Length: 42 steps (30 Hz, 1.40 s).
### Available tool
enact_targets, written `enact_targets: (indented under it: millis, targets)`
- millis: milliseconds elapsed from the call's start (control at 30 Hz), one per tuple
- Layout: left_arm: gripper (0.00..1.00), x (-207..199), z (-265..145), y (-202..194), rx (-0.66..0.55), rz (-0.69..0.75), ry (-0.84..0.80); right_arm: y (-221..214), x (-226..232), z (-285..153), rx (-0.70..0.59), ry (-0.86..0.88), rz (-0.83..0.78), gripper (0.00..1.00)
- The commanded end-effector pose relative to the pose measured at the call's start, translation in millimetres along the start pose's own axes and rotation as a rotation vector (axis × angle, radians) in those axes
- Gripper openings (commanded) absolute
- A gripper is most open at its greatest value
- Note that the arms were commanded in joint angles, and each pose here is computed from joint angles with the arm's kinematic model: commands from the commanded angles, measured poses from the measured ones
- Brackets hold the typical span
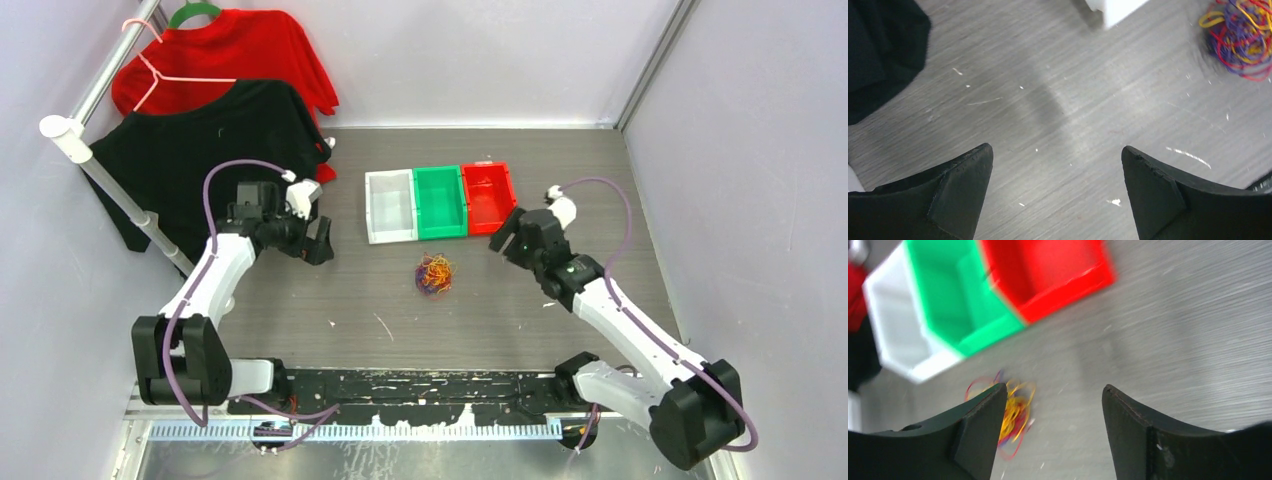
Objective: Untangle the cables
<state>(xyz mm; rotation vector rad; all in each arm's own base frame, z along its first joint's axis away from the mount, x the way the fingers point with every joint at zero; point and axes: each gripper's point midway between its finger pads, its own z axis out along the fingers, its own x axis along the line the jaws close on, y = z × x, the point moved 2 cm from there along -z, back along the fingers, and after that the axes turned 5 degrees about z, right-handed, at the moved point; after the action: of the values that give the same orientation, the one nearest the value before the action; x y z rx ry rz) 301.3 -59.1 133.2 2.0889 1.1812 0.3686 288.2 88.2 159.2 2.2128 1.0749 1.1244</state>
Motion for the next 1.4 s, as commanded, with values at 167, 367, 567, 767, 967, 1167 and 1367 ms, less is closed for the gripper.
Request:
enact_targets:
  millis: [167, 367, 567, 767, 967, 1167, 1367]
  targets:
    - [0.99, -40.2, -38.1, -18.1, 0.142, 0.068, -0.22, -96.6, 43.4, -20.8, 0.34, 0.244, -0.163, 0.58]
    - [0.97, -50.2, -51.6, -22.3, 0.135, 0.085, -0.233, -121.1, 75.0, -18.1, 0.38, 0.366, -0.174, 0.56]
    - [0.96, -55.6, -58.9, -20.6, 0.116, 0.085, -0.225, -138.2, 84.0, -1.7, 0.406, 0.351, -0.214, 0.41]
    - [0.96, -62.8, -62.8, -20.2, 0.111, 0.068, -0.234, -141.1, 89.8, 6.6, 0.398, 0.356, -0.227, 0.22]
    - [0.95, -67.4, -66.3, -19.8, 0.109, 0.08, -0.233, -126.0, 100.7, -0.7, 0.339, 0.389, -0.254, 0.05]
    - [0.95, -73.0, -71.1, -16.6, 0.108, 0.084, -0.239, -116.7, 108.5, -8.4, 0.32, 0.408, -0.282, 0.01]
    - [0.95, -77.1, -72.8, -13.0, 0.102, 0.096, -0.242, -117.1, 91.9, -2.2, 0.299, 0.339, -0.304, 0.26]
